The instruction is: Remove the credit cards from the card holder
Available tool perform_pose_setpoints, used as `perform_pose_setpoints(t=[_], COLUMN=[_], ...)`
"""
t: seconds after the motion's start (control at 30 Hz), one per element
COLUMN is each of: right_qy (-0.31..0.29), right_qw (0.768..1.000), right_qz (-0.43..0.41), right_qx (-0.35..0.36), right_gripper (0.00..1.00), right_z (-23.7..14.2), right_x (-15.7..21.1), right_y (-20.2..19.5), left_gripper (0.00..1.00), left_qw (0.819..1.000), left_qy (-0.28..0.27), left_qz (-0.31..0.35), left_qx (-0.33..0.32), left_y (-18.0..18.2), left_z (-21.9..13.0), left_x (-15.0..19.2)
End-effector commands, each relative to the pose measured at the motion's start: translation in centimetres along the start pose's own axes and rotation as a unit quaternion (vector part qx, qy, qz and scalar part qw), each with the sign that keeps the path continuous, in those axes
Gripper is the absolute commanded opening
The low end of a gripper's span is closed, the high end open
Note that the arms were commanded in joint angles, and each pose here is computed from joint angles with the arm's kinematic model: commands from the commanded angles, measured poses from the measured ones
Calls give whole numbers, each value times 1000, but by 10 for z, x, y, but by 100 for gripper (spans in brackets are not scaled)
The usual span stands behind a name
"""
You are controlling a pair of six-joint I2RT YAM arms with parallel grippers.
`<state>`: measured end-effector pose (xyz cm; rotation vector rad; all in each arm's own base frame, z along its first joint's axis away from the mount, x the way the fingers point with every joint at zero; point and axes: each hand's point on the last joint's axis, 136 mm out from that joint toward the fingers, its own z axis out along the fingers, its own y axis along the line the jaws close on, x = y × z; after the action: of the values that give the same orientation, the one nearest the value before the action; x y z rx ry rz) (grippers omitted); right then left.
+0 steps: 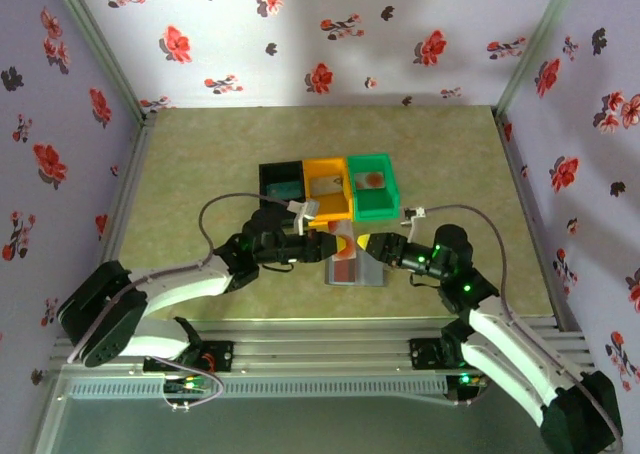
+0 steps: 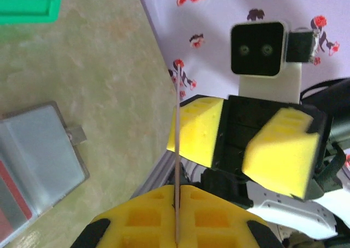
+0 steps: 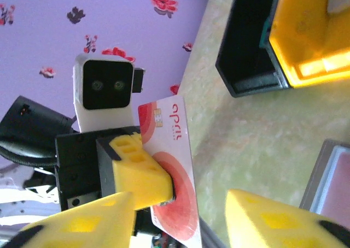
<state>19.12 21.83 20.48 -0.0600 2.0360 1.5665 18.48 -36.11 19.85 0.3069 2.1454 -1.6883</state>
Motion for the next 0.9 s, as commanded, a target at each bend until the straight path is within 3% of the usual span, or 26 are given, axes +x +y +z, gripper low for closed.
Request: perform_pose_setpoints(t=[0.0, 0.13, 0.23, 0.5, 0.87], right_qy=[-22, -57, -94, -183, -210], right_qw=[1000, 998, 994, 978, 970], right_qz=[-13, -5, -8, -36, -51], right_qx=[-16, -41, -57, -91, -112], right_gripper=[63, 78, 79, 74, 58], right_z=[-2, -3, -2, -8, -10], right_x=[-6, -10, -9, -11, -18], right_y=[8, 12, 15, 30, 46], left_gripper=[0, 0, 0, 0, 0], left_qw=[997, 994, 990, 978, 973], left_qy=[-63, -97, -131, -189, -189], left_qz=[42, 54, 52, 20, -10], left_qx=[11, 20, 30, 85, 130], left_y=[-18, -27, -32, -44, -53], left_z=[-10, -13, -15, -19, -3], left_x=[-23, -37, -47, -63, -57])
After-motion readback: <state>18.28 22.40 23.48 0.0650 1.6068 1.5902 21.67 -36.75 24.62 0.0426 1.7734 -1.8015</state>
